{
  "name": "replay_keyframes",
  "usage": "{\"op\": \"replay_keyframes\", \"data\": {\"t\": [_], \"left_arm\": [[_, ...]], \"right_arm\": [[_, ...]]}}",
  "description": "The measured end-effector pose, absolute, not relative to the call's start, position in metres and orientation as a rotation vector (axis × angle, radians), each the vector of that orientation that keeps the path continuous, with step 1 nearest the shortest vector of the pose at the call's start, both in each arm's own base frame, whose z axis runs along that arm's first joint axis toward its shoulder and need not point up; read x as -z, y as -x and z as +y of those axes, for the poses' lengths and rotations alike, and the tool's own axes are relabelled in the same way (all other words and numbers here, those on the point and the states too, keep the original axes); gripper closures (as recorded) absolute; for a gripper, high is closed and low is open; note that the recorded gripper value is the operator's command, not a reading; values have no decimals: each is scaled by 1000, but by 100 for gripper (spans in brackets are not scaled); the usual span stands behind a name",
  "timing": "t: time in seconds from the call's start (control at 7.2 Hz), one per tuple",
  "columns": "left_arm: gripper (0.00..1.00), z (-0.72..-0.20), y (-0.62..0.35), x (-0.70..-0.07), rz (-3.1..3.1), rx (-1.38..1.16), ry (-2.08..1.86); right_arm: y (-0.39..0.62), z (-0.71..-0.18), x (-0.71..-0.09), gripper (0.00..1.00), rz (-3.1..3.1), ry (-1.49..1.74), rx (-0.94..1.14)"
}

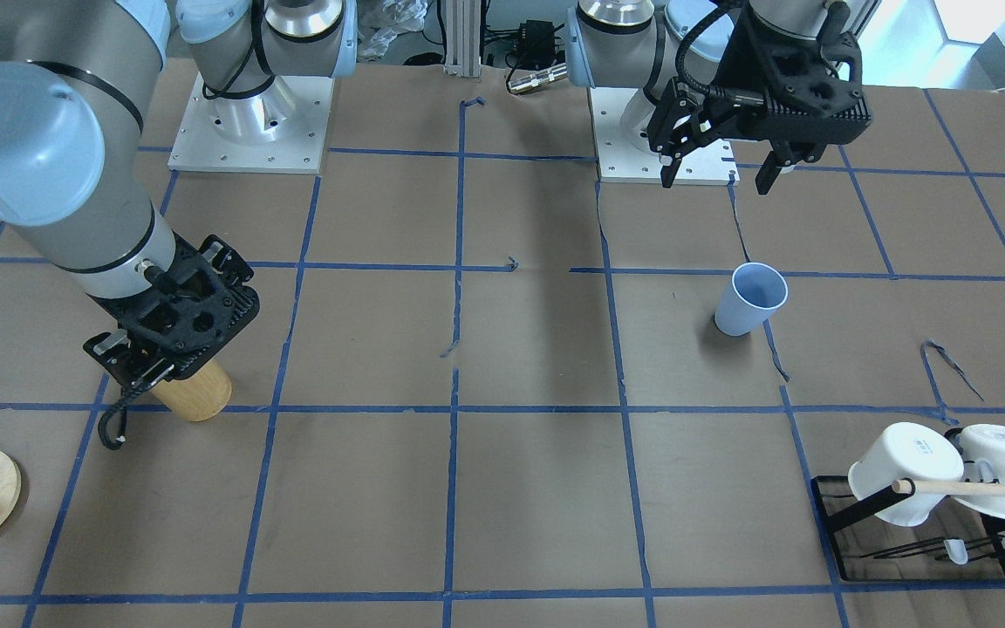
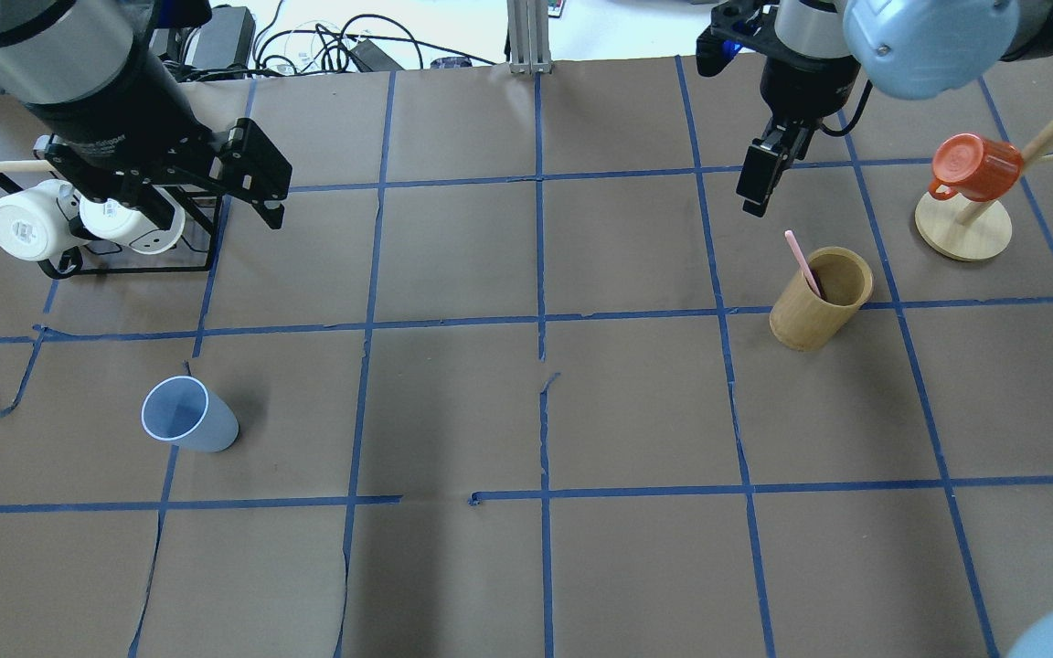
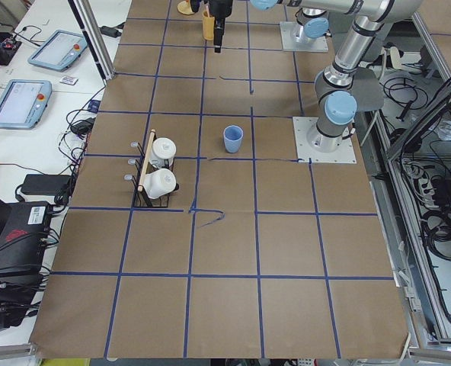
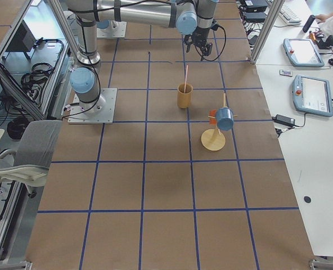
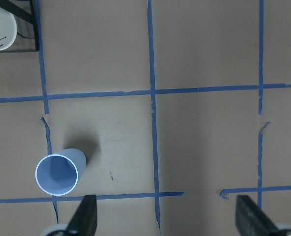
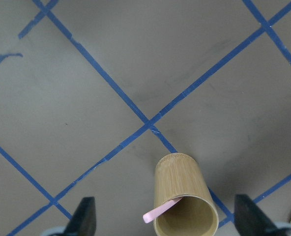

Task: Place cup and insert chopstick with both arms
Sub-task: 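Lower the left gripper to the blue cup while the right descends to the bamboo cup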

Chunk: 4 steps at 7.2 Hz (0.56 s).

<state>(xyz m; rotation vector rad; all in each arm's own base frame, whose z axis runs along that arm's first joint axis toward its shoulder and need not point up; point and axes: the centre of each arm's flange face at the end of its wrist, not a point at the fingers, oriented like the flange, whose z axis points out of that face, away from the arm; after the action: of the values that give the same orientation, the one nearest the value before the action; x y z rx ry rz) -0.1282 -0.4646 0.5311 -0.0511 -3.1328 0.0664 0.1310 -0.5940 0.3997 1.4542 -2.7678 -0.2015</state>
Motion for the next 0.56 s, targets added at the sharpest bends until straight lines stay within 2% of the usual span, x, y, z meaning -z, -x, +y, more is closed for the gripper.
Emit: {"op": "replay_keyframes", "data": {"t": [0.28,0.56], "left_arm": [[0,-463,121,-492,-3133,51,57],[0,-451,102,-412,-3124,207,71]], "right_arm": [[-131,-582,-368,0,-2676,-1613,296],[-136,-565,-356,0,-2546,-1780,352]]}}
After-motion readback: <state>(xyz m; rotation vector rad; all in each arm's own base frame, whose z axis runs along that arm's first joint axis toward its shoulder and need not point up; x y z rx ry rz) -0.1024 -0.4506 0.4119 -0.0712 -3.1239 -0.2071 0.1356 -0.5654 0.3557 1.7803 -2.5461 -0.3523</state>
